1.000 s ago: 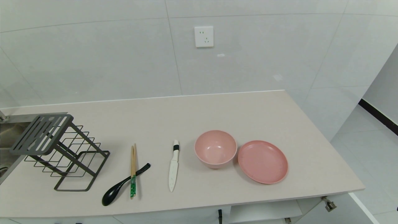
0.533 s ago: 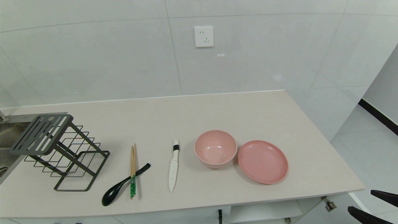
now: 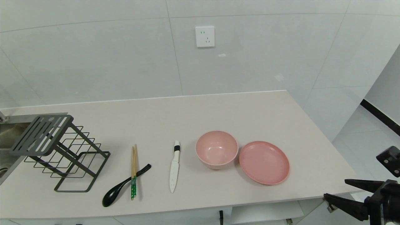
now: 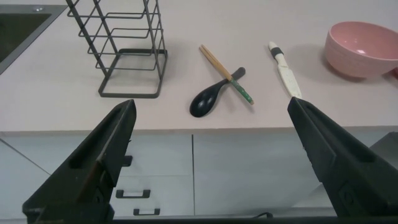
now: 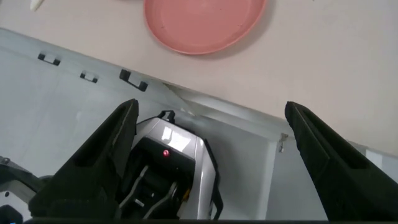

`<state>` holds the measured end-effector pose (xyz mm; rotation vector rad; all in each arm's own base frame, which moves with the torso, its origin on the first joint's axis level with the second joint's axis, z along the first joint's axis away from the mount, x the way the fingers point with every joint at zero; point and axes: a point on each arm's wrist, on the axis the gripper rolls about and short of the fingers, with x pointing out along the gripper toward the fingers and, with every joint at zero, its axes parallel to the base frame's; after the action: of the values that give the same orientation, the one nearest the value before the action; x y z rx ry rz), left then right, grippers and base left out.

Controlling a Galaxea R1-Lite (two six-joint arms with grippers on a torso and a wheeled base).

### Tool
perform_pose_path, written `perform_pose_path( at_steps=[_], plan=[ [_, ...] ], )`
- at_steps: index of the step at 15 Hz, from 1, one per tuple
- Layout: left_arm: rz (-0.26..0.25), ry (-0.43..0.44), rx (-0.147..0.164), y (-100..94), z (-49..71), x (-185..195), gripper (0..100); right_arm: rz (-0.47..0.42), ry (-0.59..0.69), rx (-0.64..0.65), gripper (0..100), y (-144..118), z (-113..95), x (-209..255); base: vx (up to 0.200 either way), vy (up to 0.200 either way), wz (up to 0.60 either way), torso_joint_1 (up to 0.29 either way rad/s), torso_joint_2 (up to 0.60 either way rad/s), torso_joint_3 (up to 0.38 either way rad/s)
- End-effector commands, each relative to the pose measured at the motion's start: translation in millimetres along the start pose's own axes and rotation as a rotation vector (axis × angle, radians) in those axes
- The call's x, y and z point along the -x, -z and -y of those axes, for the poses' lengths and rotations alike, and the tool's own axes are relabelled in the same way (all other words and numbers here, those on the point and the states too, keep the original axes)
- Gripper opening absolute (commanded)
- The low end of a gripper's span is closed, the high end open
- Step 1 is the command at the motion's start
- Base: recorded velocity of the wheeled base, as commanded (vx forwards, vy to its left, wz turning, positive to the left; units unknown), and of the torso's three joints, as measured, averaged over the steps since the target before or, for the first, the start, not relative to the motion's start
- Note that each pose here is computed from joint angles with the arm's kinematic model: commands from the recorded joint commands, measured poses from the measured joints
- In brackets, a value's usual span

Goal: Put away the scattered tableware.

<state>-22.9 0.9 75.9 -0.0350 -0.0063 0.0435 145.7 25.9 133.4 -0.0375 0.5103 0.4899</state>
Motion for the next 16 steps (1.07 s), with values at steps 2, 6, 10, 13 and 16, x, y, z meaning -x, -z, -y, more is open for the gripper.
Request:
perform_pose_path(
  at_steps=[2,6,10,13,16],
  plan=[
    [-0.001,-0.001,0.0,-0.1,0.0,0,100,-0.045,-0.048,0.015,100,-17,2,-29,0.0,0.0,0.0,0.0,0.0,0.0],
    [-0.001,-0.001,0.002,-0.1,0.0,0,100,-0.043,-0.069,0.031,100,-38,3,-54,0.0,0.0,0.0,0.0,0.0,0.0],
    [-0.001,-0.001,0.002,-0.1,0.0,0,100,-0.091,-0.077,0.014,100,-37,8,-74,0.0,0.0,0.0,0.0,0.0,0.0],
    [-0.001,-0.001,0.002,-0.1,0.0,0,100,-0.078,-0.065,0.018,100,-48,15,-97,0.0,0.0,0.0,0.0,0.0,0.0],
    [-0.001,-0.001,0.002,-0.1,0.0,0,100,-0.087,-0.004,0.015,100,-54,21,-112,0.0,0.0,0.0,0.0,0.0,0.0]
  ],
)
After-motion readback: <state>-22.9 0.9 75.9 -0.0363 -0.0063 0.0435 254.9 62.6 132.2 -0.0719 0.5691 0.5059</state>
